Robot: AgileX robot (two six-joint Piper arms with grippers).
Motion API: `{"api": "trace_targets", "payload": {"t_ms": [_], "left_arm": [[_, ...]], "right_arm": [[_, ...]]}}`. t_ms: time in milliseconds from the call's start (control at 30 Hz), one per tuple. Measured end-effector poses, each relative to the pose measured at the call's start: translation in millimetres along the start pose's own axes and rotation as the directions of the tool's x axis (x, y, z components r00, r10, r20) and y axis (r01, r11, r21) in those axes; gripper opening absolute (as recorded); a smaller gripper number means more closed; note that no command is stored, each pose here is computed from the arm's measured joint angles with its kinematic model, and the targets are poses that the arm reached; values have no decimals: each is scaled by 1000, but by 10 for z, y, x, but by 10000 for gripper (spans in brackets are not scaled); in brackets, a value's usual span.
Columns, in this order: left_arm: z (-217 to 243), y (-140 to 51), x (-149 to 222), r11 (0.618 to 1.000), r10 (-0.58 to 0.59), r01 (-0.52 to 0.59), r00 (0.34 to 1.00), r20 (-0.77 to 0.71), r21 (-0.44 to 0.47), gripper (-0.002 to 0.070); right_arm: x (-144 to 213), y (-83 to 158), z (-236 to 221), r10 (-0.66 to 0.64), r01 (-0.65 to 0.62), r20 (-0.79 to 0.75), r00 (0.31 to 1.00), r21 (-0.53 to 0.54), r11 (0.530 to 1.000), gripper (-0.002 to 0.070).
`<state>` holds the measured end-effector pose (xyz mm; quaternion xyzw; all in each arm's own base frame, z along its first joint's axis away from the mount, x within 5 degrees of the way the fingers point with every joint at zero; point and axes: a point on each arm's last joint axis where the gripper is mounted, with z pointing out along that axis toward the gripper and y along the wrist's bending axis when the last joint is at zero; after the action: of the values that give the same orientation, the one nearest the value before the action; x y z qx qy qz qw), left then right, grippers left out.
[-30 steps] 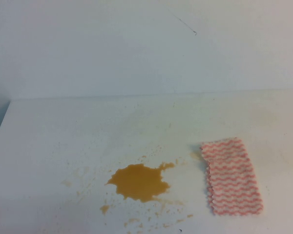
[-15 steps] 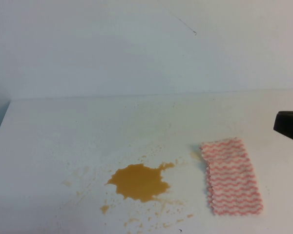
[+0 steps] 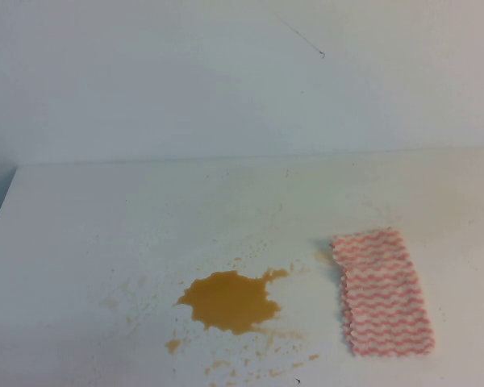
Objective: Wipe the table
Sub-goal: Pick up the tablecloth
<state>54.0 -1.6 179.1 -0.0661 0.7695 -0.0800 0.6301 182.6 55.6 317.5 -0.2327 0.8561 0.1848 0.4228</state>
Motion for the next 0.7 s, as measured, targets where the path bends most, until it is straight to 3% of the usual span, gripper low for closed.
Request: {"api": "trace_targets", "payload": {"t_ms": [233, 400, 567, 700], "left_arm": [[0, 0, 0, 1000, 0, 0, 1000, 0, 0, 0], [0, 0, 0, 1000, 0, 0, 1000, 0, 0, 0], [0, 0, 0, 1000, 0, 0, 1000, 0, 0, 0], [0, 0, 0, 1000, 0, 0, 1000, 0, 0, 0]], "right_arm": [[-9, 111, 116, -58, 65, -107, 993, 62, 996, 6], [-69, 92, 323, -38, 86, -292, 956, 153, 984, 7], [-93, 133, 619, -45, 187, -444, 895, 280, 942, 7], [-108, 311, 919, -72, 236, -478, 876, 294, 926, 7]]}}
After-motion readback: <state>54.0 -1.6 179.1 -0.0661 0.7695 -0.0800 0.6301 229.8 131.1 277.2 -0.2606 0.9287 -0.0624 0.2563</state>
